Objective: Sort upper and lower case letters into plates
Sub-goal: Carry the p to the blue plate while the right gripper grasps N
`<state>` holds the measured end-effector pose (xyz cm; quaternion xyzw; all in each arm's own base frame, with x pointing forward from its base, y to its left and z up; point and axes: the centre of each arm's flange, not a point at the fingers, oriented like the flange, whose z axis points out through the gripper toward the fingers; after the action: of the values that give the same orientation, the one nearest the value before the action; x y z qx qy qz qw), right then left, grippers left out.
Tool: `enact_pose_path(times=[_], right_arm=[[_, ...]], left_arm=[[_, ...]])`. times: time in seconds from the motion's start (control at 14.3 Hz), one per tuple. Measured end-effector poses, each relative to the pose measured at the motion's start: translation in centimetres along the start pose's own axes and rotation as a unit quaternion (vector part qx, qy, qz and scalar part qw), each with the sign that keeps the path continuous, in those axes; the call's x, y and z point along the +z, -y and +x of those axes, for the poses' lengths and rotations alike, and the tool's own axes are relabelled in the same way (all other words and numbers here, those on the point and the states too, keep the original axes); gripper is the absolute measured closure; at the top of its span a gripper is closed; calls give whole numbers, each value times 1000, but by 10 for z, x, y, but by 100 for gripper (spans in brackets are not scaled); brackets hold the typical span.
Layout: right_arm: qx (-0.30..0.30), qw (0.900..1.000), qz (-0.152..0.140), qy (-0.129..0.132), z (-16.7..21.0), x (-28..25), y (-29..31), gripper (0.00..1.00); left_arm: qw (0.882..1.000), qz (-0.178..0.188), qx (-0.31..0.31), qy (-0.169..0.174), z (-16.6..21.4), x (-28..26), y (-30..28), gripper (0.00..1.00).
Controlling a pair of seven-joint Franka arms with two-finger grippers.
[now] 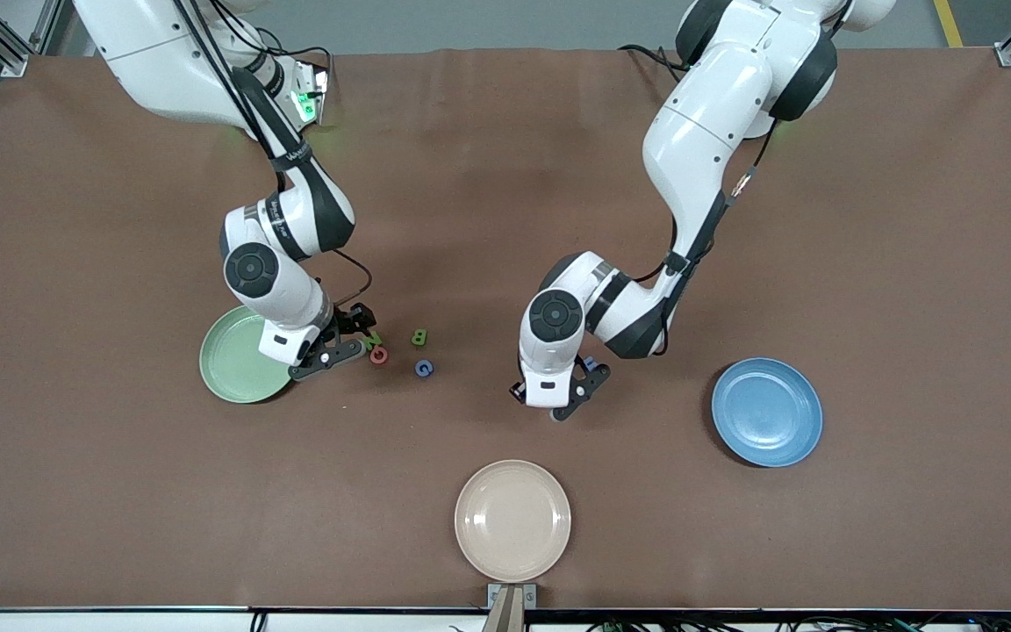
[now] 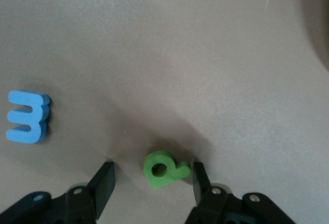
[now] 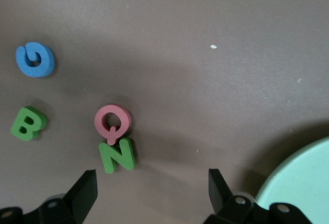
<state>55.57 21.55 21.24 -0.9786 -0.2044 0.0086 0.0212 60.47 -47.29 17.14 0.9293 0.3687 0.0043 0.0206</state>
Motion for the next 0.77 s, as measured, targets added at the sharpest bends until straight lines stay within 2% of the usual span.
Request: enact_pose_path(times=[0.07, 0.21, 0.35, 0.77], right_arm=[[-2, 1000, 0, -4, 1, 2, 2, 4], [-8, 1000, 0, -12, 3, 11, 9, 5], [-13, 1000, 0, -17, 3, 27, 15, 7], [-11, 1000, 2, -17, 3, 44, 23, 9]], left_arm=[[1000, 0, 0, -2, 0, 0, 0, 38], [1000, 0, 2, -5, 0, 0, 0, 42], [1000, -5, 2, -7, 0, -6, -3, 61], [1000, -20, -9, -20, 22, -20, -6, 61]])
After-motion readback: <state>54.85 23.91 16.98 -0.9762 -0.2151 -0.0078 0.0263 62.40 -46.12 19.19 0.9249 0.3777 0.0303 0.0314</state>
